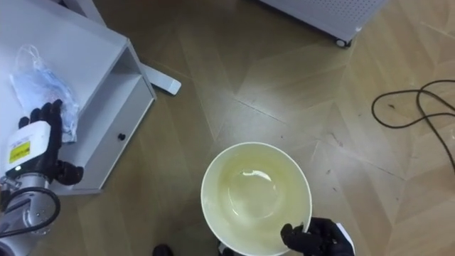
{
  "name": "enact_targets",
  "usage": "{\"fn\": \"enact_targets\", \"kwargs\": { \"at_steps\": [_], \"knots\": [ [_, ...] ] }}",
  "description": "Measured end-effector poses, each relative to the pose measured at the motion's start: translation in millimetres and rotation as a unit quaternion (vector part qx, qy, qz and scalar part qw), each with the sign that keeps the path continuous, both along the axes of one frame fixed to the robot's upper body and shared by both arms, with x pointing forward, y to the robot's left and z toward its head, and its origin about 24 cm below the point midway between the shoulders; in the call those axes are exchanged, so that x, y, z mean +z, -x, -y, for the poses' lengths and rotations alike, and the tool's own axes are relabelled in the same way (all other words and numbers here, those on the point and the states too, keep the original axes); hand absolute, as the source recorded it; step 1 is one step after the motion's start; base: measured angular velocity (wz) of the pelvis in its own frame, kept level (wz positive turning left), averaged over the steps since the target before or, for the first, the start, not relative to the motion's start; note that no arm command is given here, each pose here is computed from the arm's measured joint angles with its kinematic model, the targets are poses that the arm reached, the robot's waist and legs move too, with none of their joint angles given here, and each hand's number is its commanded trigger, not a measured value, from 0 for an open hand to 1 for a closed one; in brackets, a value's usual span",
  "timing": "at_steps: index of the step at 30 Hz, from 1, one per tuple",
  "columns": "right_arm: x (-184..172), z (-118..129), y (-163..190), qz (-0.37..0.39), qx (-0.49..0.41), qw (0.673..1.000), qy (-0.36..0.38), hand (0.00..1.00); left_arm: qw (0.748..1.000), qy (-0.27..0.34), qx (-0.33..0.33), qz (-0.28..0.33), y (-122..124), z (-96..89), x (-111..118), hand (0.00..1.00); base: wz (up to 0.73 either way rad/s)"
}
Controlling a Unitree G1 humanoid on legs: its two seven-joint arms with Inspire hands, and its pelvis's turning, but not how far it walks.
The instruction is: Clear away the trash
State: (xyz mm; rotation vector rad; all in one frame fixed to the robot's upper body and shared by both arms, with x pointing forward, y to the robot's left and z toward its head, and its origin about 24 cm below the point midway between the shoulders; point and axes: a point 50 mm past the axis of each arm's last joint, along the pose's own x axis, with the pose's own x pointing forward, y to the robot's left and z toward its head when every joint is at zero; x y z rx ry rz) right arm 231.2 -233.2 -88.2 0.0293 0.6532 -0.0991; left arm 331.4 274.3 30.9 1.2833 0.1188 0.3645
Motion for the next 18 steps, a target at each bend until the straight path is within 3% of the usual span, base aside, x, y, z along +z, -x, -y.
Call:
{"fn": "enact_targets", "kwargs": {
  "at_steps": [5,6,7,8,12,18],
  "knots": [
    [1.3,-0.8,-1.4,0.0,-0.004,1.0,-0.011,1.0,1.0,-0.015,-0.003,-0.012,-7.7,2.1,7.4,0.0,0.0],
    [1.3,-0.9,-1.5,0.0,-0.004,1.0,-0.011,1.0,1.0,-0.017,-0.003,-0.016,-7.9,2.4,7.0,0.08,0.0],
    [1.3,-0.8,-1.5,-0.001,-0.003,1.0,-0.011,1.0,1.0,-0.019,-0.004,-0.024,-8.0,2.8,6.1,0.67,0.0],
    [1.3,-0.9,-1.5,-0.001,-0.003,1.0,-0.012,1.0,0.999,-0.019,-0.003,-0.03,-8.0,2.7,5.3,1.0,0.0],
    [1.8,-1.2,-2.1,-0.001,-0.007,1.0,-0.008,1.0,0.999,-0.02,0.0,-0.036,-8.6,2.6,5.5,1.0,0.0],
    [1.0,-1.8,-1.8,-0.008,-0.008,1.0,-0.001,1.0,0.999,-0.028,0.011,-0.011,-16.9,-2.7,23.1,1.0,0.0]
  ]
}}
